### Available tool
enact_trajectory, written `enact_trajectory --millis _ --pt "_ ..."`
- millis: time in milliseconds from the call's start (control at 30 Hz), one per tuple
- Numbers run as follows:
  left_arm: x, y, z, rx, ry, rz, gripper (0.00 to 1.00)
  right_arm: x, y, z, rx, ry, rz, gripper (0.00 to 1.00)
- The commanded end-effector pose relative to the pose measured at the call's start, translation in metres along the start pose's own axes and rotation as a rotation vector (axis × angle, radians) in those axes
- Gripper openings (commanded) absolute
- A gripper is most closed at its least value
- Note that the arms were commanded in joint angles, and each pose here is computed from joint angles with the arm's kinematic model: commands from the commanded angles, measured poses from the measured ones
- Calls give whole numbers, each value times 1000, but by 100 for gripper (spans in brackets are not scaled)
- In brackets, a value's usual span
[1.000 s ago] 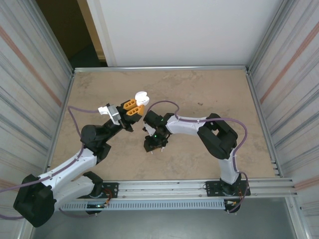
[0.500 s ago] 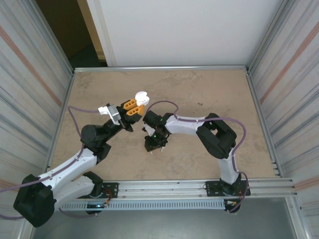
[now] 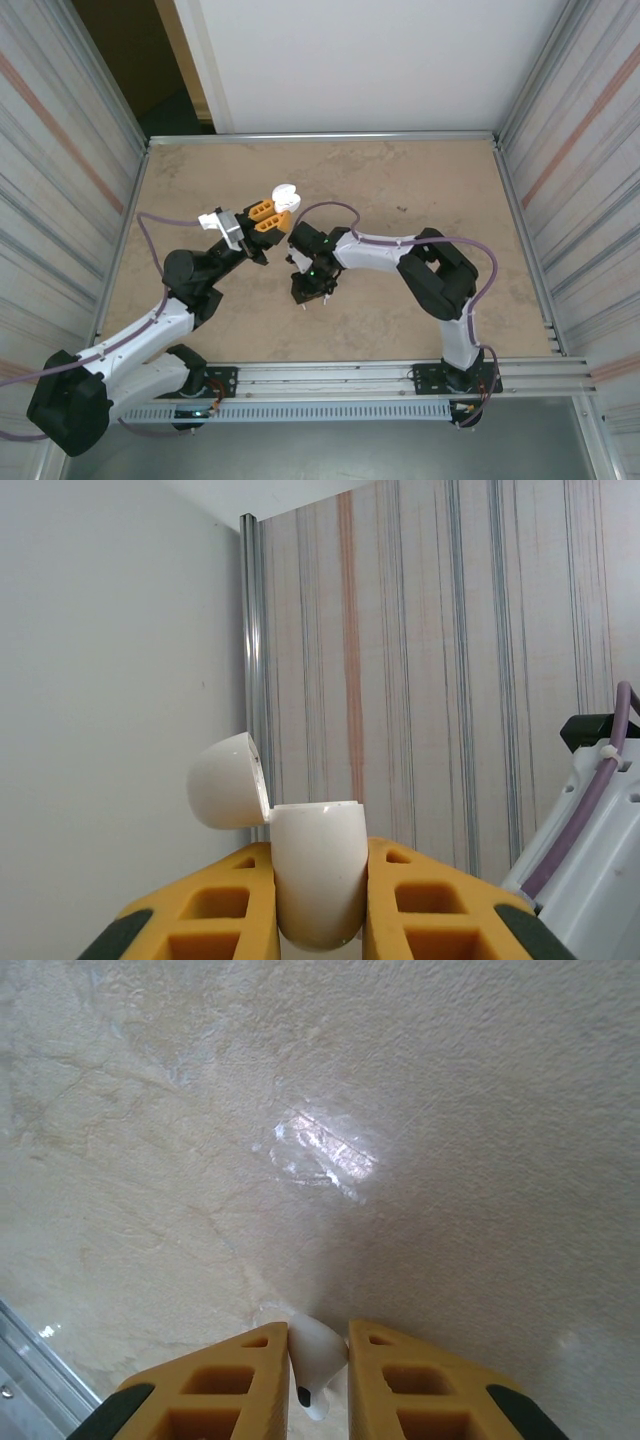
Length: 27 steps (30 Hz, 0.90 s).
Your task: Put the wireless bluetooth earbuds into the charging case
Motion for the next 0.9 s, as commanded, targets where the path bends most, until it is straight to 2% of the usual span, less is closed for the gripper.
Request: enact_trajectory --millis 0,333,867 --pt "-13 -2 -2 -1 -42 35 0 -6 6 -26 -34 -71 -39 19" --pt "-13 -2 -1 -1 -45 34 0 -10 1 -80 -90 -218 -41 18" --pt "1 4 10 10 -35 -6 0 -2 1 -238 -228 -628 -107 18"
Point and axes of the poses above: each hand's point on the last joint's axis, 136 mm out from that joint toward the fingers, its own z axis out along the fingers, its own y axis along the line the jaws close on, x = y × z, the point moved 2 cm from there along -z, back along the fingers
